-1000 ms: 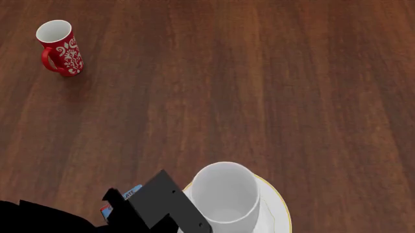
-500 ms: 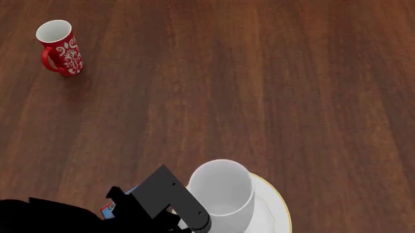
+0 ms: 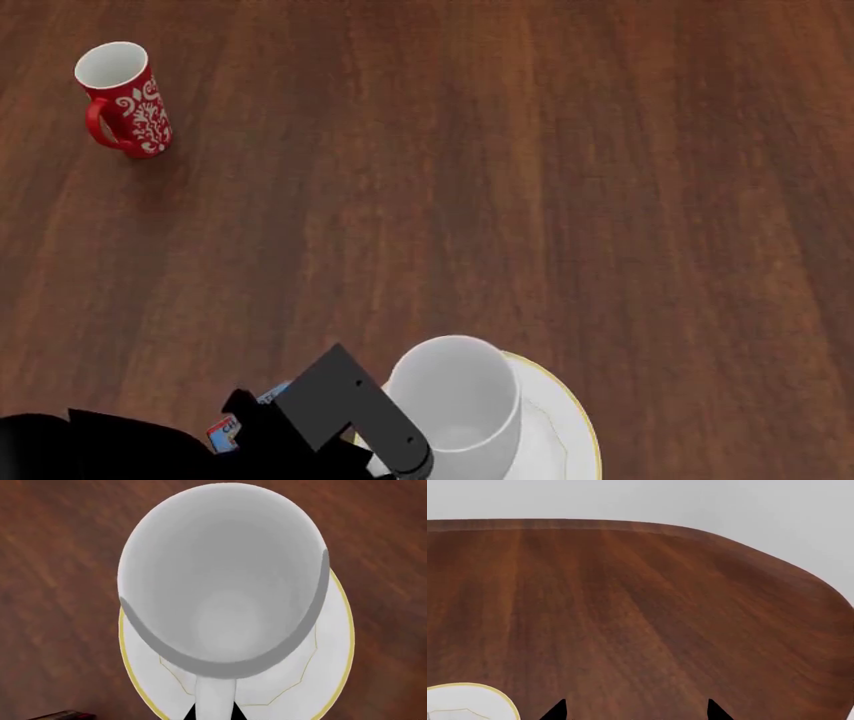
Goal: Put the white mug on the plate.
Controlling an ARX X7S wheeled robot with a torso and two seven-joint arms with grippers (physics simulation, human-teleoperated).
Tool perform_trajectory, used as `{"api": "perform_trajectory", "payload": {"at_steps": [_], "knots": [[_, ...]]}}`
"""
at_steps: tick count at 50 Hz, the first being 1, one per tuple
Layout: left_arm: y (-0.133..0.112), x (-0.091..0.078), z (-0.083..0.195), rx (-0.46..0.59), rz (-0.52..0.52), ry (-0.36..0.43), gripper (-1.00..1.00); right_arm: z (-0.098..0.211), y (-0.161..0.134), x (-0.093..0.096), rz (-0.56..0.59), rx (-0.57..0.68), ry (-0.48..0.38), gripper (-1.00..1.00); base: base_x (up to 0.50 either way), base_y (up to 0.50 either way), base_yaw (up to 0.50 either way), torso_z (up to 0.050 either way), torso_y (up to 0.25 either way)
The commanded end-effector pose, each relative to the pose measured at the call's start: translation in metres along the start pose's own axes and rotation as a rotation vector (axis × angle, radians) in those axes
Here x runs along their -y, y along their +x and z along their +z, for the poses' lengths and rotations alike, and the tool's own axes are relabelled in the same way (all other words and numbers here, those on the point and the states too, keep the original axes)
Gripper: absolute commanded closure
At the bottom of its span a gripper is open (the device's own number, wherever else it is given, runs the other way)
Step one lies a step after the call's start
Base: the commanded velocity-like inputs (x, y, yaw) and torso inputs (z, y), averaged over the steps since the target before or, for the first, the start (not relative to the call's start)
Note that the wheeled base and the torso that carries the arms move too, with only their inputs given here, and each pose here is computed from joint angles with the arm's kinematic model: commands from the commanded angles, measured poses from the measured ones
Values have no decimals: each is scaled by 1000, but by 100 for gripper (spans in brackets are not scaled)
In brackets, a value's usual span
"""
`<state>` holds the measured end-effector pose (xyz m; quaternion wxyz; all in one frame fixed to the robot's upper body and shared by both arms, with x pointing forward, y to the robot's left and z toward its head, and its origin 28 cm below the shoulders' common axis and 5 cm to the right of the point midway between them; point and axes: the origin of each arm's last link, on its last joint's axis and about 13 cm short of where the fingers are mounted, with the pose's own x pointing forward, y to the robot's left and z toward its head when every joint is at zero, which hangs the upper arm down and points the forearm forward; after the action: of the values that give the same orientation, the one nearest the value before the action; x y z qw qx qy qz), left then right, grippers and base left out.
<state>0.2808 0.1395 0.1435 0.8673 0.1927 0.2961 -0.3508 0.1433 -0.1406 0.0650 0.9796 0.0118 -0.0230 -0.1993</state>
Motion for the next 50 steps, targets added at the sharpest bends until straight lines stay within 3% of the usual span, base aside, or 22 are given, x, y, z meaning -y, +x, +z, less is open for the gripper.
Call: {"api": "perform_trajectory", "payload": {"at_steps": [1,12,13,37,50], "knots": [[4,0,-8,-38,19,-2,100,-1,-1,1,-1,2,-1,-100,0,0,-3,0,0],[3,-2,-9,-65,18,9,100,-1,-1,1,-2,2,-1,-100,2,-1,-1,0,-2],[2,-1,-10,-65,13,49,-100,-1,-1,1,-2,2,-1,-100,0,0,0,0,0],[-23,-1,2,-24,15,76,-100,5,-1,0,3,11,-2,-100,0,0,0,0,0],[-72,-2,27,120,47,113,-100,5,-1,0,5,14,-9,-100,0,0,0,0,0]]}}
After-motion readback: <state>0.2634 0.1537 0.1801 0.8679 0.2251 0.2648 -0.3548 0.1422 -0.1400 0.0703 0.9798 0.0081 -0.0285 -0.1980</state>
